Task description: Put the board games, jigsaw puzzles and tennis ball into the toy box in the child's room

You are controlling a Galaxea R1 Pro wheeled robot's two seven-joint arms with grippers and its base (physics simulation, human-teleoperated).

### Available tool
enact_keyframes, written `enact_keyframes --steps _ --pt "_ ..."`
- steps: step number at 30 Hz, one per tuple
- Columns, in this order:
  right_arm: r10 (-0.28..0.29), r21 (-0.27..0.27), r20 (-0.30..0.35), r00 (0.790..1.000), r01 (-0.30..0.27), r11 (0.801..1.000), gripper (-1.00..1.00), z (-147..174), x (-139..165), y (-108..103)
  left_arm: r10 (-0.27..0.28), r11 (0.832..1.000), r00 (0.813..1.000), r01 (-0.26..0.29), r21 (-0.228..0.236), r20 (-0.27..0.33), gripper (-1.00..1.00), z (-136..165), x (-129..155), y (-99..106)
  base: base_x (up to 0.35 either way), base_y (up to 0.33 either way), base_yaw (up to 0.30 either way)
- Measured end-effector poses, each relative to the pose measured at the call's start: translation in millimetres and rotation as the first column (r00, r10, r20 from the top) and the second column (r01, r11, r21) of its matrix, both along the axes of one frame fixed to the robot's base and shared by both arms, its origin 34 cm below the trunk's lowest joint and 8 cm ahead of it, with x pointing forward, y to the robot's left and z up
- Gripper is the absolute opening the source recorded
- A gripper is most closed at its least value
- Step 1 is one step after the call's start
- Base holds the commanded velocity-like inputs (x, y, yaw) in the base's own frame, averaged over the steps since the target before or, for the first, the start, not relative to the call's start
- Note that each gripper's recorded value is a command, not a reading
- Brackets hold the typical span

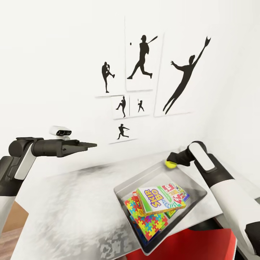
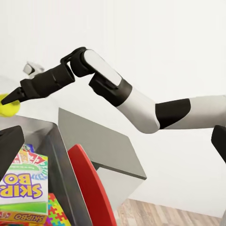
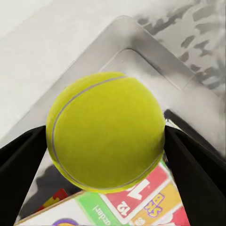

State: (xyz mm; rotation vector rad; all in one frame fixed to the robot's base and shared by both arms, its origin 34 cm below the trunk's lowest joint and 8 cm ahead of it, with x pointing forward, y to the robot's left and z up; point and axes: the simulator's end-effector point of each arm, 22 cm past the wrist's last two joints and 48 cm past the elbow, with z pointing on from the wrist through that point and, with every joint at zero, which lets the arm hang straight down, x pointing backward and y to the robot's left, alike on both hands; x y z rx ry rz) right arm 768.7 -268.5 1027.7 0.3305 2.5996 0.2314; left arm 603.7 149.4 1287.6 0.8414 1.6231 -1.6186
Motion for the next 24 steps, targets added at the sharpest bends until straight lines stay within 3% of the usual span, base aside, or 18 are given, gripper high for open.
enact_keyframes --steps 5,8,16,24 --pt "-0.019 -0.116 0.017 1.000 0.021 0.993 -1.00 0.6 3.4 -24.4 0.001 1.000 1.000 -0.001 0.001 0.000 1.00 -0.2 0.1 0.6 0.000 0.000 0.000" --pt "-0.022 -0.140 0.022 1.000 0.025 0.990 -1.00 1.1 4.2 -29.4 0.001 1.000 1.000 -0.001 0.002 -0.001 1.00 -0.6 0.0 0.7 0.000 0.000 0.000" --pt "0.001 -0.126 0.021 1.000 0.002 0.992 -1.00 -1.3 5.2 -10.2 0.002 1.000 1.000 -0.002 0.002 -0.004 1.00 -2.0 0.8 1.2 0.000 0.000 0.000" --pt "0.008 -0.118 0.013 1.000 -0.006 0.993 -1.00 -6.0 5.4 -4.9 0.002 1.000 1.000 -0.002 0.002 -0.011 1.00 -5.6 2.8 1.0 0.000 0.000 0.000"
